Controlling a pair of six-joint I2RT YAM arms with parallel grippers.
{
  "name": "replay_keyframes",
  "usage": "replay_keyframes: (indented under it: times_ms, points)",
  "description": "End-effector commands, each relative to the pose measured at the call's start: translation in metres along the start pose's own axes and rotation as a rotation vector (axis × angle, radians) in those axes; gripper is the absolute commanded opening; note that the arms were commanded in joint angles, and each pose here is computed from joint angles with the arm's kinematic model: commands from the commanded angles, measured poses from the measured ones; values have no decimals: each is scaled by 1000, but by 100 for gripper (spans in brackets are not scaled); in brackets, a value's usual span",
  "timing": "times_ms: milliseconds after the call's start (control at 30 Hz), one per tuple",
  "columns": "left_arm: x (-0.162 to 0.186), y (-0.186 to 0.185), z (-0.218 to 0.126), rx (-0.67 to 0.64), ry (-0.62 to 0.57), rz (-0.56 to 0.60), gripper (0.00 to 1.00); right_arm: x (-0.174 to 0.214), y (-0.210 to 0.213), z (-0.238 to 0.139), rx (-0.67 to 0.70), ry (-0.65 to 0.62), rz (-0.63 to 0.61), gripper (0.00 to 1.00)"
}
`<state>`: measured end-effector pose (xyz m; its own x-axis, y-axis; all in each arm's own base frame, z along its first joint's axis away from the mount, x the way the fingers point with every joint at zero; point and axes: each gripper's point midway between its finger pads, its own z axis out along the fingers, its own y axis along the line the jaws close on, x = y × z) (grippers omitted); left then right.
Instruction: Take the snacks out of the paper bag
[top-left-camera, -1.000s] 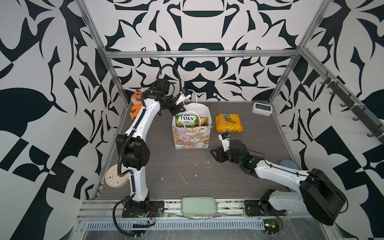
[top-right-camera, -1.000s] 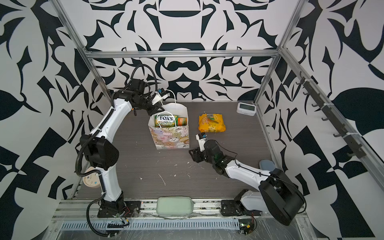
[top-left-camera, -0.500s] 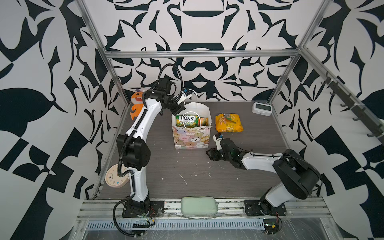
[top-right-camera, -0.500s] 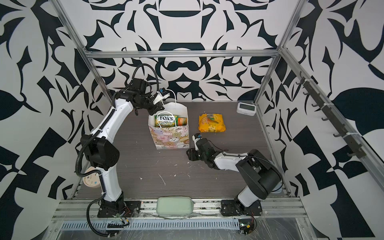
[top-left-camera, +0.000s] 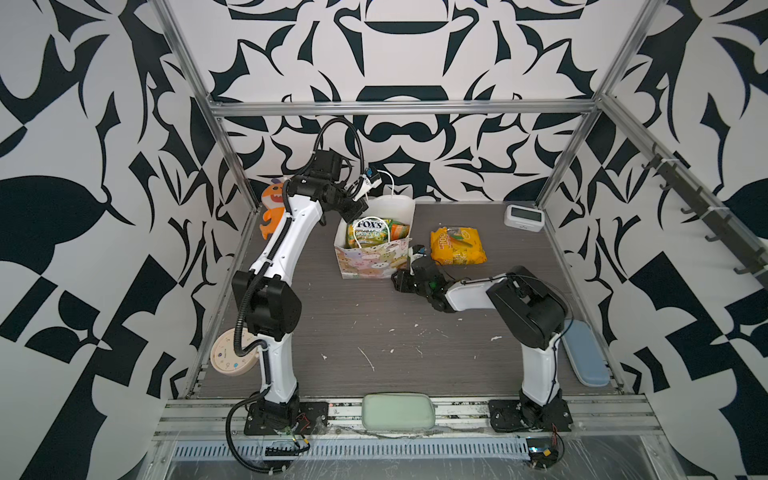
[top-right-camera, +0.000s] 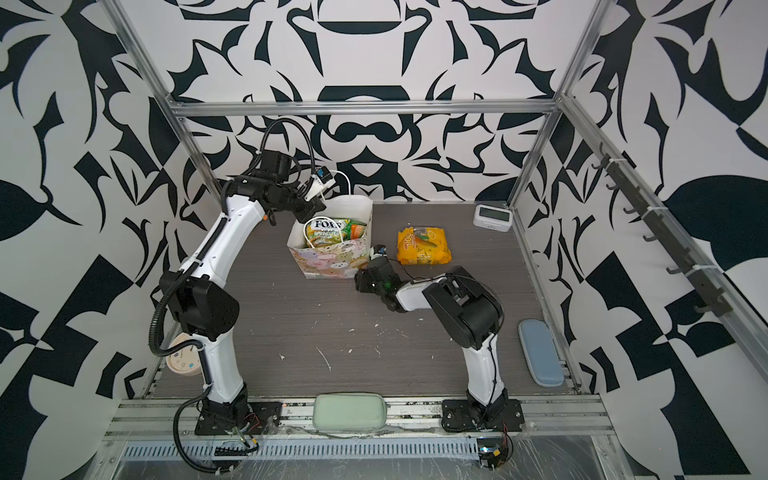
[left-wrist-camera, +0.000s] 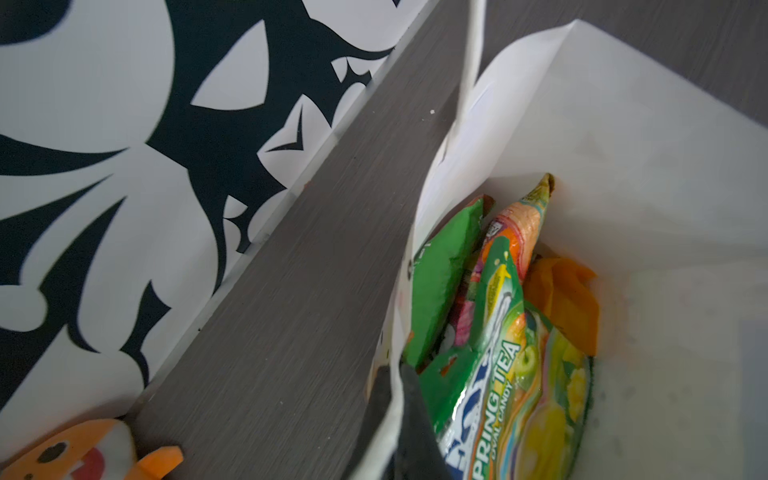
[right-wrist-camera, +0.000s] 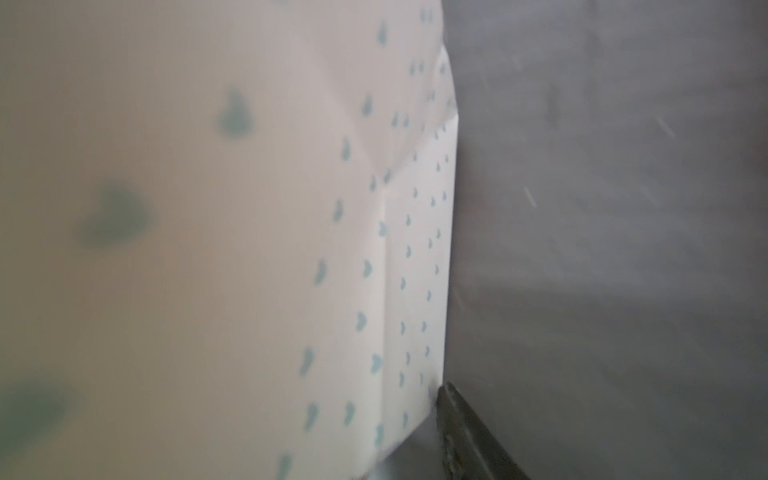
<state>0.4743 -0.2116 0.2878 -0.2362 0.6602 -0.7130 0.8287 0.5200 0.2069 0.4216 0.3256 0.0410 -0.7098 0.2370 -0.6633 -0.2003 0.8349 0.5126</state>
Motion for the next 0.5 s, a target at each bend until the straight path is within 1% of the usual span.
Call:
replay_keyframes:
  times_ms: [0, 67, 133, 233, 333, 467]
  points:
    - [-34, -4, -32, -28, -107, 48, 0, -59, 22, 20, -65, -196, 63, 58]
    - [-30, -9, -34, -23, -104, 43, 0, -79, 22, 34, -84, -241, 78, 58]
    - [-23, -12, -35, -32, -104, 28, 0, -94, 18, 41, -100, -251, 110, 58]
    - [-7, -20, -32, -61, -101, 7, 0, -109, 7, 38, -102, -259, 136, 59]
    - [7, -32, -33, -80, -91, -19, 0, -105, -10, 29, -78, -218, 137, 59]
    - [13, -45, -30, -91, -111, -50, 0, -88, -15, 16, -111, -142, 111, 59]
